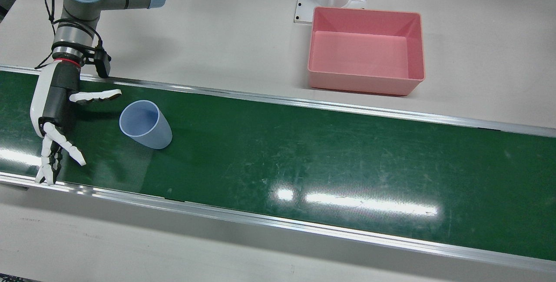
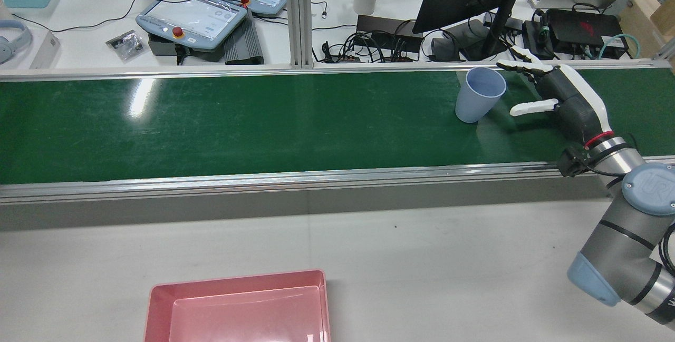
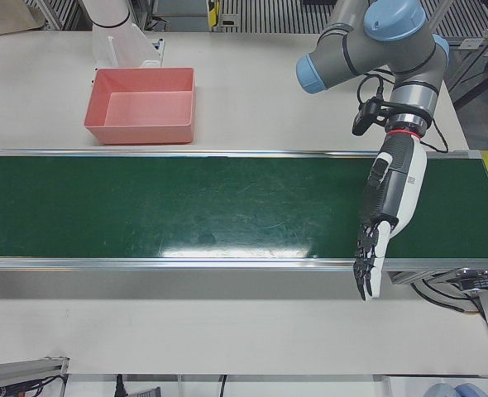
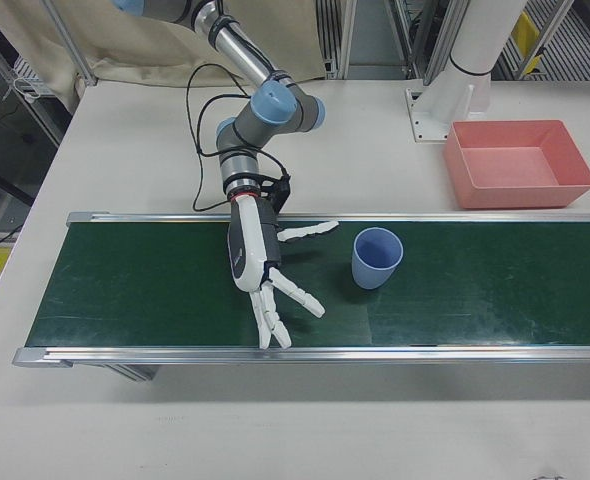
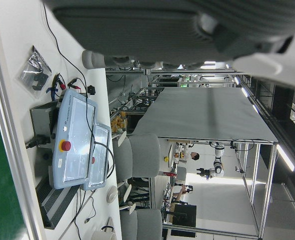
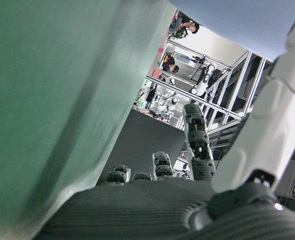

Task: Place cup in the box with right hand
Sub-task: 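Close the right hand fingers around the blue cup's side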

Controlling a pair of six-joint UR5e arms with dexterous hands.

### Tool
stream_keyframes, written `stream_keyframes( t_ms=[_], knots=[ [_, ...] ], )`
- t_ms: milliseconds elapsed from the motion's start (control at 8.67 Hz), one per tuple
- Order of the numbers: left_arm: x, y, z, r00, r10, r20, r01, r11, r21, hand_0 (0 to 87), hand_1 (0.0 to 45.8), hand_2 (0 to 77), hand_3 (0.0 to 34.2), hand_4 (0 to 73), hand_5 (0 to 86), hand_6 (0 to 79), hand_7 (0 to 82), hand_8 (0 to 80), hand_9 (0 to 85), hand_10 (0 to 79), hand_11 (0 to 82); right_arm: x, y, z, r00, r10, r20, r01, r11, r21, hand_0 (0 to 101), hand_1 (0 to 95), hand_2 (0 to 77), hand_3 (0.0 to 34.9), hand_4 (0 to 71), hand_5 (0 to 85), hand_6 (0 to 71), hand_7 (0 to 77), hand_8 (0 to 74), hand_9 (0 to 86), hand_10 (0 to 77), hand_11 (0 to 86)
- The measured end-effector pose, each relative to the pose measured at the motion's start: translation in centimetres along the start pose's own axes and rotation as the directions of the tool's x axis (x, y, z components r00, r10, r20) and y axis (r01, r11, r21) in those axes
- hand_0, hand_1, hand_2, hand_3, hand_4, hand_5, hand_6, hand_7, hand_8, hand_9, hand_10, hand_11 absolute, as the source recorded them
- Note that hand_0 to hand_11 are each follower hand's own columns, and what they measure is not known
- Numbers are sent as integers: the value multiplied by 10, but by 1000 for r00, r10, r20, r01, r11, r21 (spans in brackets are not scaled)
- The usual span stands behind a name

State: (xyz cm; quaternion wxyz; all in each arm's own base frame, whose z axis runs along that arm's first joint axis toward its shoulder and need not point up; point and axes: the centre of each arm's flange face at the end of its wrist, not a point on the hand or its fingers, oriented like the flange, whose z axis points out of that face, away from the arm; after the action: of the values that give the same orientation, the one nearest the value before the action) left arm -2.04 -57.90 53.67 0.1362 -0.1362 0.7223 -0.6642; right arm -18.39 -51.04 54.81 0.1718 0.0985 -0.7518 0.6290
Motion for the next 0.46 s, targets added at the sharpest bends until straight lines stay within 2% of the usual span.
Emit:
stream_keyframes(
  t_ms=[462],
  knots=[
    [0,0,0,1000,0,-1,0,1000,0,0,5,5,0,0,0,0,0,0,0,0,0,4,3,-1,1000,1,-8,-1,1000,-5,478,82,11,0,207,27,38,131,5,11,27,54]
  ],
)
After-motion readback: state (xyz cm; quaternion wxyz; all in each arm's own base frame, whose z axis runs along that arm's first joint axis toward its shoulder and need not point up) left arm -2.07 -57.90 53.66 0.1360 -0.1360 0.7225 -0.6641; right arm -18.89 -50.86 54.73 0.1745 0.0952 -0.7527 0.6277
